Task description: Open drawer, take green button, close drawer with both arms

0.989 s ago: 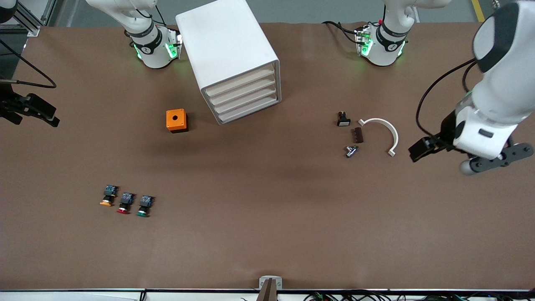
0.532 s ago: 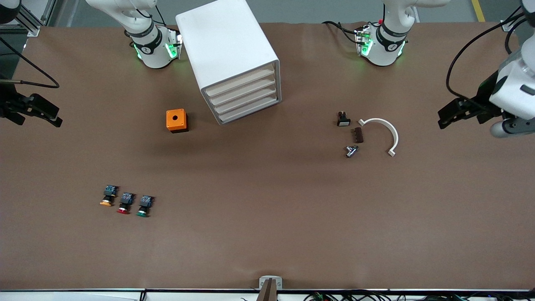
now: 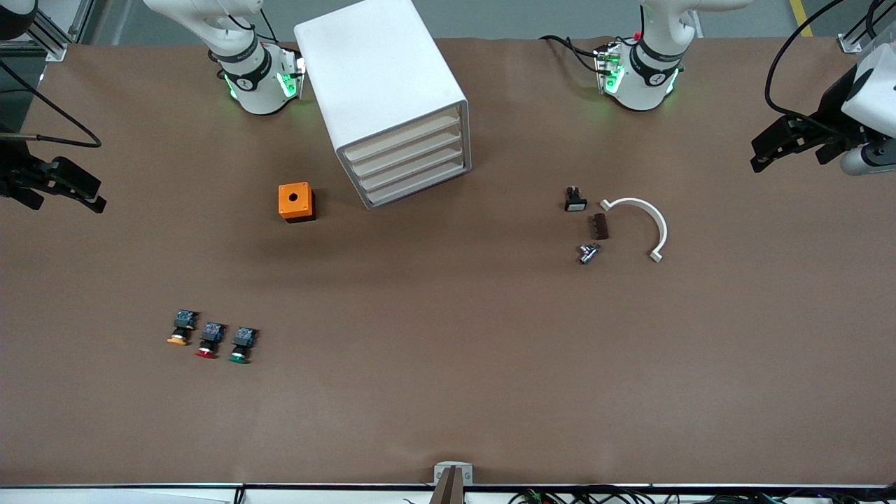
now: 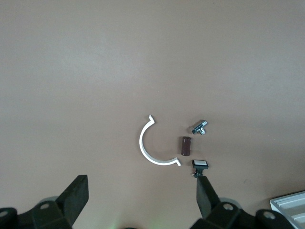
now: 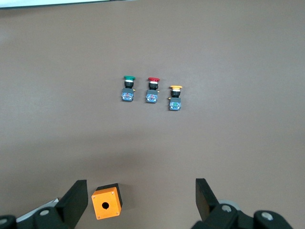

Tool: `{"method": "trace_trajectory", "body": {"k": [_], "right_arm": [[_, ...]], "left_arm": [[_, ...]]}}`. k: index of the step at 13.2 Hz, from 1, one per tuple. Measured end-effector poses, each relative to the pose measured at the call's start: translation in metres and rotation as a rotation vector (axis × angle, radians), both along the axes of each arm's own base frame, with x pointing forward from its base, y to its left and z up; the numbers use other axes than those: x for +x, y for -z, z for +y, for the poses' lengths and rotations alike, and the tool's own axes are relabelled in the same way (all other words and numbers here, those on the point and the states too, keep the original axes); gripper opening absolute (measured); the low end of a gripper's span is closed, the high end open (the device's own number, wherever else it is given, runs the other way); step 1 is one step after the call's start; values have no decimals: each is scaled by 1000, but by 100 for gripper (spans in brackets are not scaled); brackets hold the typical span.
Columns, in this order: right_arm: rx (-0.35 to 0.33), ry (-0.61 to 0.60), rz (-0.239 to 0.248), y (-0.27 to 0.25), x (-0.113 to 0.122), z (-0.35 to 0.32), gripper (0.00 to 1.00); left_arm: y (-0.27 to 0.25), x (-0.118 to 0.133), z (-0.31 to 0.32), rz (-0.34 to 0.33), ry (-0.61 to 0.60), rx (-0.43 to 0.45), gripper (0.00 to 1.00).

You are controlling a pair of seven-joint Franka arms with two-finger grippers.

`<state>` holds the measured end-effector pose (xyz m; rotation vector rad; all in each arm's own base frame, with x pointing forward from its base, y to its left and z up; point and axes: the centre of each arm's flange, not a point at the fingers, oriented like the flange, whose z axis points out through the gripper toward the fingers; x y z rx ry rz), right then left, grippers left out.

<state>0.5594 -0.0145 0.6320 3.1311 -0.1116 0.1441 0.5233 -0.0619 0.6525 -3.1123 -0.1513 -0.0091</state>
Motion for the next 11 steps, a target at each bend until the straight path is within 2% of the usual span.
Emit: {"method": "trace_trajectory", "body": {"k": [11], "right_arm": [[0,-9,-1,0,0,5,100]], "left_arm": [[6,-6,-10,30,20,6,100]]}}
